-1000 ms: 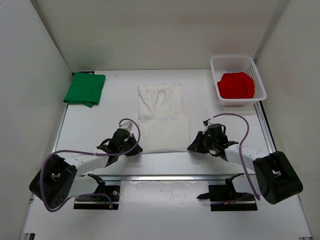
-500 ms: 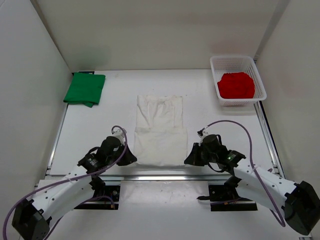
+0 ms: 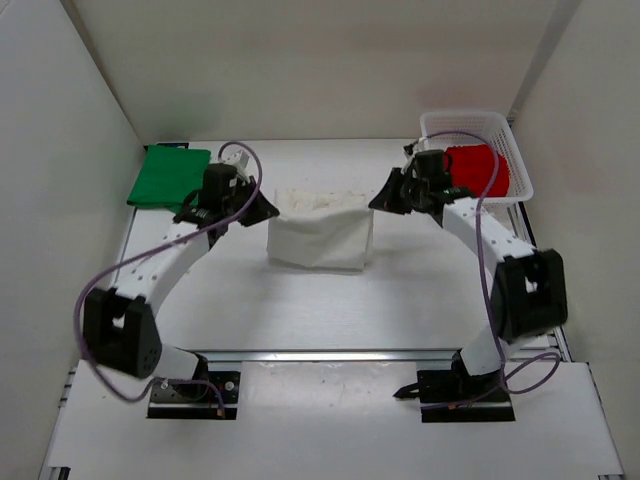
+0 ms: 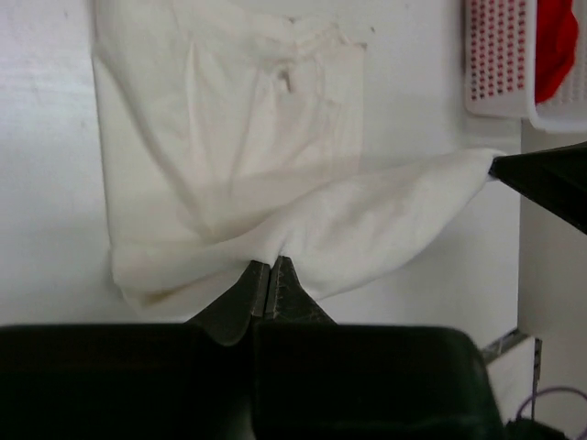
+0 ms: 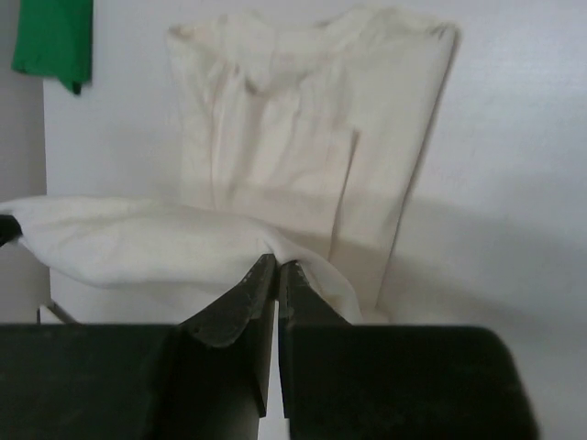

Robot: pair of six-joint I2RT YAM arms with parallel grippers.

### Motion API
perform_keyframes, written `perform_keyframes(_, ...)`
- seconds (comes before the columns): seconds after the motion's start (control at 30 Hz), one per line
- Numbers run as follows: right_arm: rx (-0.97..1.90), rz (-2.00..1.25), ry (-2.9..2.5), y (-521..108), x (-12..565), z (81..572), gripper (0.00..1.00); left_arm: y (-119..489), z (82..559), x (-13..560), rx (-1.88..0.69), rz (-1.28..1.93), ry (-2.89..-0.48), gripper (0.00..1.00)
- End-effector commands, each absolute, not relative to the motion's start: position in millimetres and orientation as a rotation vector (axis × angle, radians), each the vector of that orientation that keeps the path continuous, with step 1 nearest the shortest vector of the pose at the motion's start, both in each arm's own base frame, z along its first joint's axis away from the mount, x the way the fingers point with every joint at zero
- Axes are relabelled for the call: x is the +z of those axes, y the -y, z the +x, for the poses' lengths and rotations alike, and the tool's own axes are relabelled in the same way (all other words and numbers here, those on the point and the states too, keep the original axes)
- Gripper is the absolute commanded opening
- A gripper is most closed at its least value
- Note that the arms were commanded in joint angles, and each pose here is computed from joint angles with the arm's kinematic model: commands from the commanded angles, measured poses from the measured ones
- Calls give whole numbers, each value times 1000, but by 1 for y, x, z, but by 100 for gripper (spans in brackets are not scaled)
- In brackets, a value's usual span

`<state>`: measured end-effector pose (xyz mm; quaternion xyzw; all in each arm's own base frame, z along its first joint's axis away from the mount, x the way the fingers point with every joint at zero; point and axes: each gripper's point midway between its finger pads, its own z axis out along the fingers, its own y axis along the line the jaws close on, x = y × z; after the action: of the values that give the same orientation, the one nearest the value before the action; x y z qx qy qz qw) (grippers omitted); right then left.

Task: Fold and stack the t-shirts
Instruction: Fold the long partially folded tshirt into a neat square

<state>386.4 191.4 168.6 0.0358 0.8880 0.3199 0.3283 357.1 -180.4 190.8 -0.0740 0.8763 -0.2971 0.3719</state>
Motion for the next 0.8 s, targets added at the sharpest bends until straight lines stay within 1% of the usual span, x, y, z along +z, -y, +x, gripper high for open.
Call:
perform_keyframes(0.0, 860, 57, -2324, -184, 159, 433, 0, 175, 415, 185, -700, -215, -2216, 0)
perform_keyframes(0.07, 877, 91, -2293, -181, 159, 463, 0, 167, 456, 161, -652, -280, -2250, 2)
perform_keyframes(0.1, 899, 78, -2283, -188, 157, 477, 0, 167, 466, 138, -631, -312, -2295, 3)
perform_keyframes(0.13, 891, 100, -2316, -182, 139, 487, 0, 163, 481, 147, -620, -325, -2270, 2)
perform_keyframes(0.17, 892, 94, -2308, -182, 139, 502, 0, 160, 495, 140, -593, -348, -2273, 4)
perform_keyframes(0.2, 910, 64, -2289, -187, 152, 514, 0, 153, 502, 132, -556, -377, -2278, 8)
perform_keyframes(0.23, 920, 84, -2331, -185, 134, 518, 0, 150, 514, 144, -559, -389, -2235, 12)
perform_keyframes(0.27, 928, 92, -2324, -186, 130, 531, 2, 144, 523, 143, -553, -407, -2209, 15)
perform_keyframes(0.3, 941, 102, -2299, -187, 139, 538, 6, 145, 525, 141, -587, -429, -2197, 24)
perform_keyframes(0.33, 949, 94, -2278, -187, 141, 544, 14, 136, 534, 149, -614, -472, -2139, 31)
perform_keyframes(0.37, 954, 130, -2262, -185, 143, 549, 23, 138, 537, 152, -664, -479, -2110, 50)
perform_keyframes(0.4, 957, 132, -2238, -184, 151, 551, 33, 132, 540, 160, -678, -485, -2085, 54)
perform_keyframes(0.43, 956, 137, -2238, -184, 151, 549, 37, 135, 538, 164, -701, -482, -2087, 57)
perform_keyframes(0.47, 944, 126, -2225, -185, 159, 548, 41, 134, 539, 168, -705, -474, -2081, 57)
perform_keyframes(0.5, 900, 111, -2219, -185, 166, 543, 46, 135, 537, 179, -704, -461, -2061, 54)
perform_keyframes(0.53, 882, 89, -2216, -188, 172, 537, 47, 135, 533, 184, -696, -456, -2052, 51)
perform_keyframes(0.57, 852, 106, -2242, -187, 166, 528, 48, 150, 524, 185, -704, -415, -2063, 48)
perform_keyframes(0.6, 840, 71, -2219, -193, 175, 521, 44, 166, 511, 188, -717, -369, -2065, 47)
perform_keyframes(0.63, 853, 65, -2231, -199, 173, 504, 38, 182, 496, 184, -725, -320, -2084, 45)
perform_keyframes(0.67, 877, 59, -2250, -204, 158, 489, 23, 193, 487, 184, -729, -305, -2081, 44)
perform_keyframes(0.7, 916, 41, -2202, -214, 169, 483, 12, 209, 471, 168, -738, -264, -2114, 45)
perform_keyframes(0.73, 928, 51, -2229, -219, 157, 462, 8, 212, 460, 153, -726, -264, -2138, 44)
perform_keyframes(0.77, 948, 47, -2251, -226, 140, 448, 1, 221, 444, 138, -728, -251, -2181, 43)
